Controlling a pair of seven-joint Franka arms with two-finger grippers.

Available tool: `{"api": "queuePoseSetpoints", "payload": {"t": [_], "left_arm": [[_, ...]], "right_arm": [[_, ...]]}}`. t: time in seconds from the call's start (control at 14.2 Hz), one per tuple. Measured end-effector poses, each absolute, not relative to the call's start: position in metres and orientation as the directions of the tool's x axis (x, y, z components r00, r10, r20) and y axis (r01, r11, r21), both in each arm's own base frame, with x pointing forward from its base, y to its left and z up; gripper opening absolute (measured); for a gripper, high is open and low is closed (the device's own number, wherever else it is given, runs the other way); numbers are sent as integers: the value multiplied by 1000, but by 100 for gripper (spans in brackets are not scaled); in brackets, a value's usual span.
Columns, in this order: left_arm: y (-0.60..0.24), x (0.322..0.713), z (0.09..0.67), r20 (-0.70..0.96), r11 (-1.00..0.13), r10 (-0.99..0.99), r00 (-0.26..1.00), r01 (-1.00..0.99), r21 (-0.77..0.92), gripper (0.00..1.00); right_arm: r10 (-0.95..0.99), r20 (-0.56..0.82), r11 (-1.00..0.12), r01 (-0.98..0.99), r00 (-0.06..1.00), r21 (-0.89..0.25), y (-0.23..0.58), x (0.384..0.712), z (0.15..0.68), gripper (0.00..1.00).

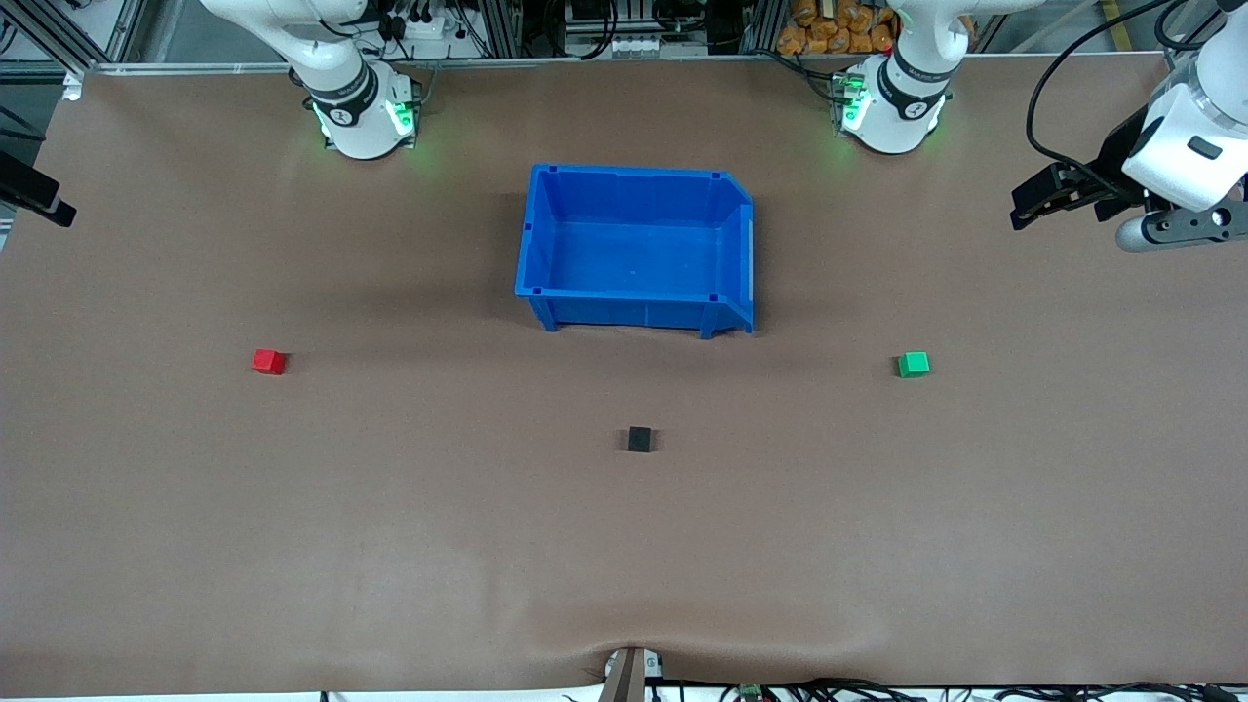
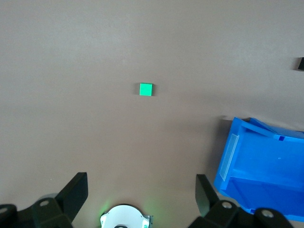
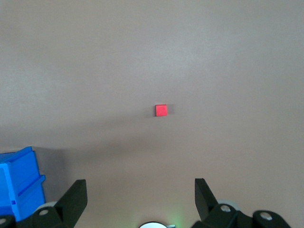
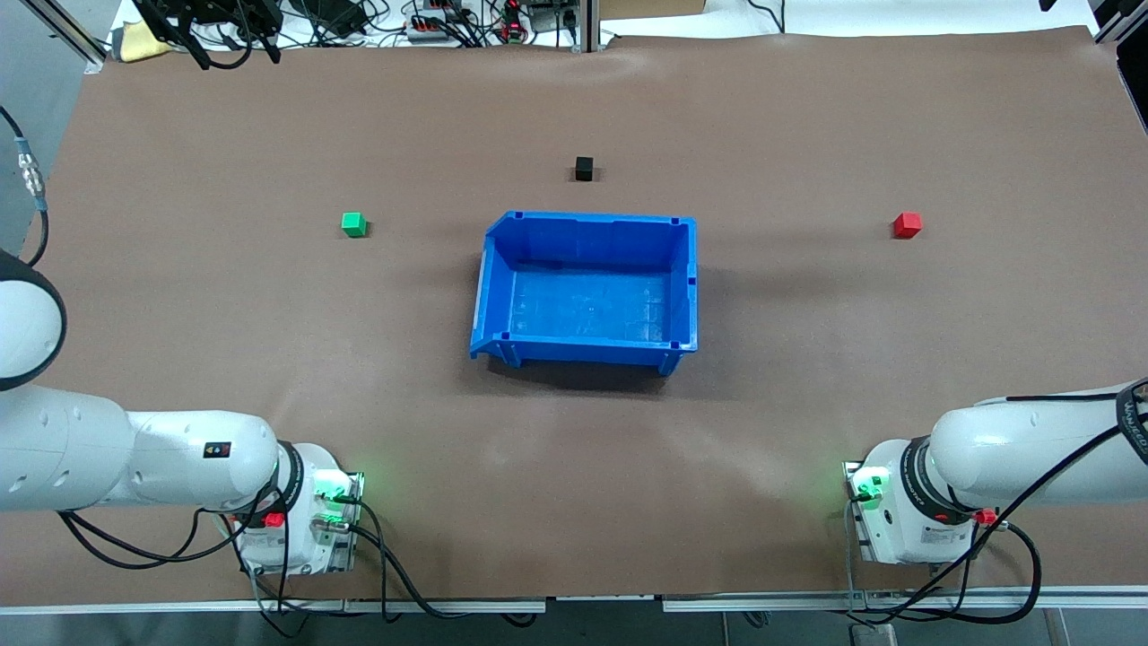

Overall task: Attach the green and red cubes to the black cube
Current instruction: 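Grasp the red cube with the right gripper while the left gripper reaches the green cube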

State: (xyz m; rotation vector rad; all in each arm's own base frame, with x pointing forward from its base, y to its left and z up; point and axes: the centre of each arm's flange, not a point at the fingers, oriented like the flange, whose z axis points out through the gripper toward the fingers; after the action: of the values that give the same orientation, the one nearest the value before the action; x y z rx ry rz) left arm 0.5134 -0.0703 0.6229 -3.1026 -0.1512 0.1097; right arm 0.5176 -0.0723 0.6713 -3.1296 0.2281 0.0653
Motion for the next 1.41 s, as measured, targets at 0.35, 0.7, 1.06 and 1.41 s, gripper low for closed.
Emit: {"api": "queuePoseSetpoints", "payload": {"t": [0.35,0.7,1.06,1.41], "left_arm": [[-70,513,625,-68,-995,99,993,96,-38,100],[-66,516,629,-52,-993,102,993,99,-58,100],[-65,524,618,-74,-993,103,992,99,-62,100],[-63,533,599,-108,-993,107,988,100,-66,100]], "right_arm": [[-146,-42,-989,-146,988,0,-73,518,671,100],[-156,-96,-988,-155,983,12,-79,536,640,100],[-176,-173,-984,-172,969,39,-98,595,537,100],[-209,-370,-978,-199,905,65,-120,626,392,100]]}}
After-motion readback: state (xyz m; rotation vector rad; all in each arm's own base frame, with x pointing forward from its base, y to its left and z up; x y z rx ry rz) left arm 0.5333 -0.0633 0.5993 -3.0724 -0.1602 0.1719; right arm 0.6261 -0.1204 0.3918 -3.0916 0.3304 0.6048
